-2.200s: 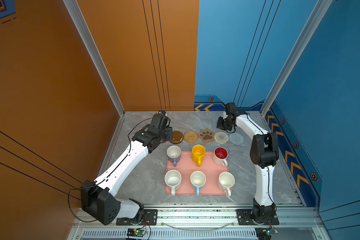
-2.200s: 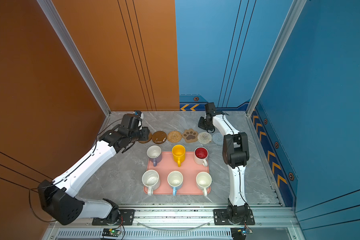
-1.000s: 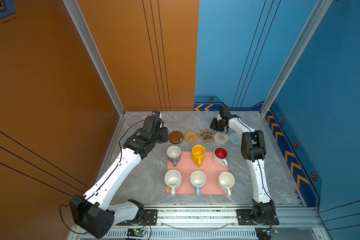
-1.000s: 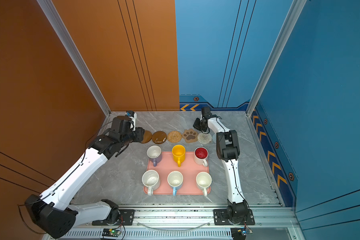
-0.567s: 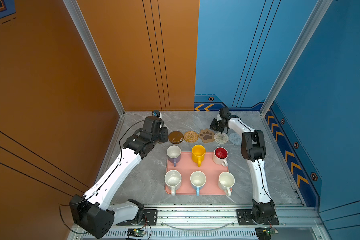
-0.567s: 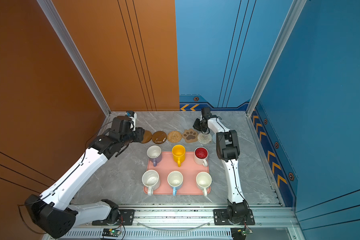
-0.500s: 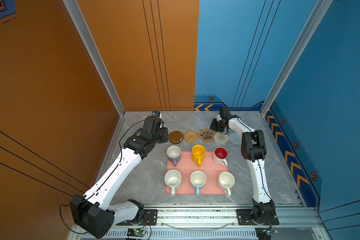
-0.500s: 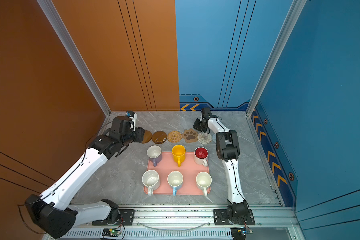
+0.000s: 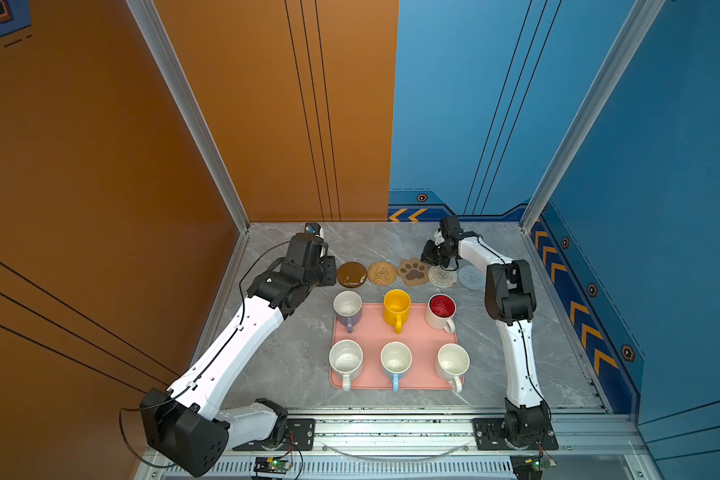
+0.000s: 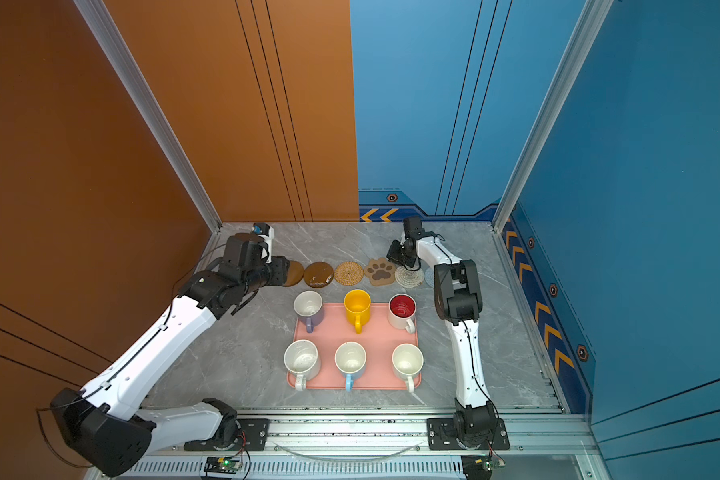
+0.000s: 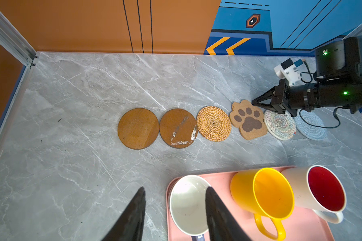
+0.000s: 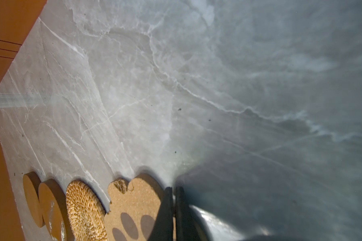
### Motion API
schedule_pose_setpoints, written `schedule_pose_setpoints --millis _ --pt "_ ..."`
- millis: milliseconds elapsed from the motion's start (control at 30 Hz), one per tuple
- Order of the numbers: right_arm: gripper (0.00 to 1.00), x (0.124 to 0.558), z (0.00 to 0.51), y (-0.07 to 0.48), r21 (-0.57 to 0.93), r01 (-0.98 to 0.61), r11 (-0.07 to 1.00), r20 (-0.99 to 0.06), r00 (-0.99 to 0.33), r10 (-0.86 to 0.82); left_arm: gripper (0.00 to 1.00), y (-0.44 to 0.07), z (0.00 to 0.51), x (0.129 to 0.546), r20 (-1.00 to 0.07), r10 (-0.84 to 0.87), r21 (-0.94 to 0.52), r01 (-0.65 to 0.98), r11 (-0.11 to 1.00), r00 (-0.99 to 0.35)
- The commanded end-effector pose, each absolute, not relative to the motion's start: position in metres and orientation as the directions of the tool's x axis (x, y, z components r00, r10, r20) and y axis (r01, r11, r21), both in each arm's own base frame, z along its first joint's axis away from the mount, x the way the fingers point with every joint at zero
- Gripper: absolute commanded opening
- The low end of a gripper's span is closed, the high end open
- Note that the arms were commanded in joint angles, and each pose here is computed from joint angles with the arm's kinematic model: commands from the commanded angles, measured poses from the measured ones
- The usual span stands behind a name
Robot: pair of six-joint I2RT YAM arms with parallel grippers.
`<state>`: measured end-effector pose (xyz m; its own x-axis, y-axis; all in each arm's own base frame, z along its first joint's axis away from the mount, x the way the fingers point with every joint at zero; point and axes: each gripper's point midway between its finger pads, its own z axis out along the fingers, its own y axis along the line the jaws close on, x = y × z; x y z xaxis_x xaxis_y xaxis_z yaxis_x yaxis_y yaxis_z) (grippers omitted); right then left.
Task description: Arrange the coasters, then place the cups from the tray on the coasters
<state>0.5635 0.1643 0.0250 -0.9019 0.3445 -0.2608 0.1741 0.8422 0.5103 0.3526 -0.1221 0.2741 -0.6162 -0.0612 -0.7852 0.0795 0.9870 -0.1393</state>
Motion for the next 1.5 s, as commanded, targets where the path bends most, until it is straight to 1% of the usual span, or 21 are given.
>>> schedule_pose_setpoints --millis 0,233,433,533,733,833,967,1000,1100,1233,1300,1467 --pt "0.06 0.541 0.021 0.152 0.452 0.204 0.868 -0.213 -0.921 0.327 0.48 -0.122 0.271 0.352 -0.782 -0.076 -0.155 0.075 0.985 -0.619" --pt "0.05 0.537 0.026 0.149 0.443 0.198 0.875 -0.214 -0.924 0.317 0.48 -0.121 0.271 0.351 -0.782 -0.076 -0.155 0.074 0.985 -0.618" --pt "0.06 0.545 0.041 0.149 0.463 0.187 0.867 -0.239 -0.915 0.325 0.48 -0.122 0.271 0.351 -0.781 -0.076 -0.156 0.075 0.985 -0.620" --pt "0.06 0.552 0.057 0.147 0.480 0.177 0.859 -0.265 -0.904 0.335 0.48 -0.121 0.272 0.350 -0.784 -0.076 -0.156 0.076 0.985 -0.616" --pt "0.06 0.559 0.106 0.134 0.507 0.153 0.848 -0.340 -0.869 0.359 0.48 -0.121 0.282 0.351 -0.799 -0.072 -0.152 0.084 0.985 -0.596" --pt "0.10 0.552 0.132 0.126 0.497 0.131 0.858 -0.387 -0.851 0.355 0.48 -0.124 0.288 0.351 -0.810 -0.068 -0.156 0.102 0.982 -0.582" --pt "0.18 0.534 0.156 0.119 0.467 0.102 0.878 -0.434 -0.839 0.328 0.49 -0.129 0.295 0.350 -0.824 -0.066 -0.170 0.135 0.976 -0.563" --pt "0.20 0.526 0.174 0.117 0.463 0.084 0.882 -0.462 -0.827 0.321 0.48 -0.130 0.296 0.350 -0.826 -0.065 -0.172 0.141 0.975 -0.561" --pt "0.25 0.501 0.179 0.112 0.426 0.070 0.902 -0.471 -0.834 0.287 0.49 -0.135 0.301 0.349 -0.832 -0.057 -0.177 0.167 0.970 -0.551" --pt "0.28 0.460 0.191 0.107 0.344 0.036 0.938 -0.494 -0.843 0.214 0.54 -0.146 0.313 0.347 -0.851 -0.029 -0.172 0.227 0.959 -0.524" --pt "0.28 0.440 0.195 0.104 0.292 0.025 0.956 -0.506 -0.844 0.176 0.59 -0.152 0.322 0.346 -0.868 -0.004 -0.153 0.259 0.954 -0.497" --pt "0.36 0.389 0.212 0.097 0.205 -0.006 0.979 -0.567 -0.816 0.113 0.66 -0.167 0.347 0.339 -0.910 0.009 -0.141 0.329 0.934 -0.416"
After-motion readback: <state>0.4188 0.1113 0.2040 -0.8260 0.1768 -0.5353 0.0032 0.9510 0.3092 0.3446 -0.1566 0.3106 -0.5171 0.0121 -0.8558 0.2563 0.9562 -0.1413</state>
